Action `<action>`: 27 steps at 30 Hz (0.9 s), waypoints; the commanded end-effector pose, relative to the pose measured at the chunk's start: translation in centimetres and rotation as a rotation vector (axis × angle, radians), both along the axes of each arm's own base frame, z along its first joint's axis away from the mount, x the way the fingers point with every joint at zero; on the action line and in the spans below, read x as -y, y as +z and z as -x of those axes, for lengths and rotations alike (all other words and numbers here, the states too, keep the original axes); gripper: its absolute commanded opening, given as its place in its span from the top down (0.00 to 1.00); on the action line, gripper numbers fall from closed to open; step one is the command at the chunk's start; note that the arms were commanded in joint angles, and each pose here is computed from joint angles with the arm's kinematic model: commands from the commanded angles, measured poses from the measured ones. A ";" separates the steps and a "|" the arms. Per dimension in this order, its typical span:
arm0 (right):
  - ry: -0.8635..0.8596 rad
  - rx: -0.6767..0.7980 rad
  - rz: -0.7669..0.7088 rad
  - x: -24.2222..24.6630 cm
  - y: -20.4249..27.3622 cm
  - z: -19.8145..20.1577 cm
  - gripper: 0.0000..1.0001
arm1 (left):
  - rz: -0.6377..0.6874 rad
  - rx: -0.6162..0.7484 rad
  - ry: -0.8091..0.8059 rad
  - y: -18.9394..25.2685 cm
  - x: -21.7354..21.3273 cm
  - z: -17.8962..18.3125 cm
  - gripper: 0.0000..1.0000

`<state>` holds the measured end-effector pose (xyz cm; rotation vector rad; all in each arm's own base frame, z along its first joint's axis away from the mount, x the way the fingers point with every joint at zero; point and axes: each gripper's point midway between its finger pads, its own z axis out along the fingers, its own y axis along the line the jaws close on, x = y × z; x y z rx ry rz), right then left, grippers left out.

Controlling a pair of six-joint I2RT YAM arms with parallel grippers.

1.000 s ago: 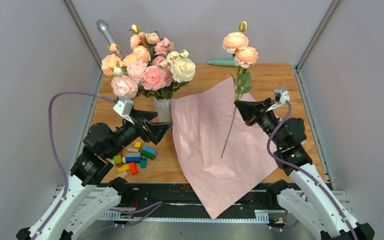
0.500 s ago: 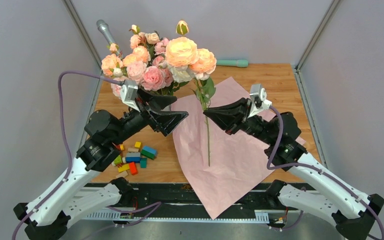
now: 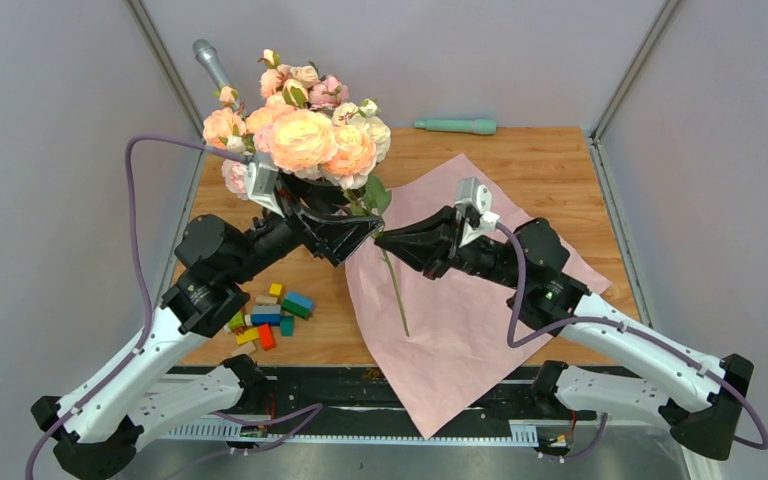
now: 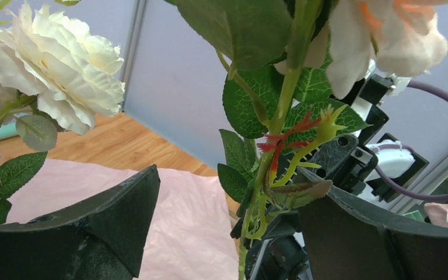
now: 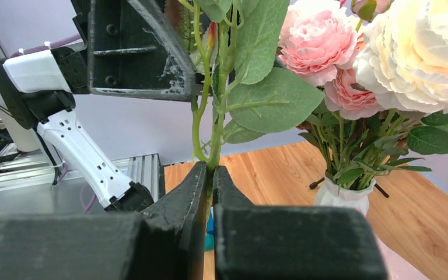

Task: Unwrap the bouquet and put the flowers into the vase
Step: Insert the fake flower into the vase.

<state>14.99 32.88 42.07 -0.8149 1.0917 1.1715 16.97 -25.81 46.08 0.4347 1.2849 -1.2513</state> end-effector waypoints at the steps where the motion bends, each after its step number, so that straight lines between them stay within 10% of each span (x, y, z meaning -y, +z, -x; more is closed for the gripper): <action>1: 0.000 0.080 -0.052 0.2 3.2 0.5 1.00 | 0.052 0.032 -0.030 2.3 0.0 0.8 0.21; 13: -0.066 0.062 0.020 -0.9 1.1 -1.4 1.00 | 0.040 0.004 -0.014 1.6 -0.1 0.4 0.98; 21: -0.106 0.062 0.035 -0.6 0.6 -2.0 0.99 | 0.001 0.039 0.020 1.2 -0.5 0.1 1.00; 27: -0.172 0.052 0.027 0.0 -0.1 -3.0 0.74 | -0.098 0.158 0.084 1.1 -1.4 -0.2 1.00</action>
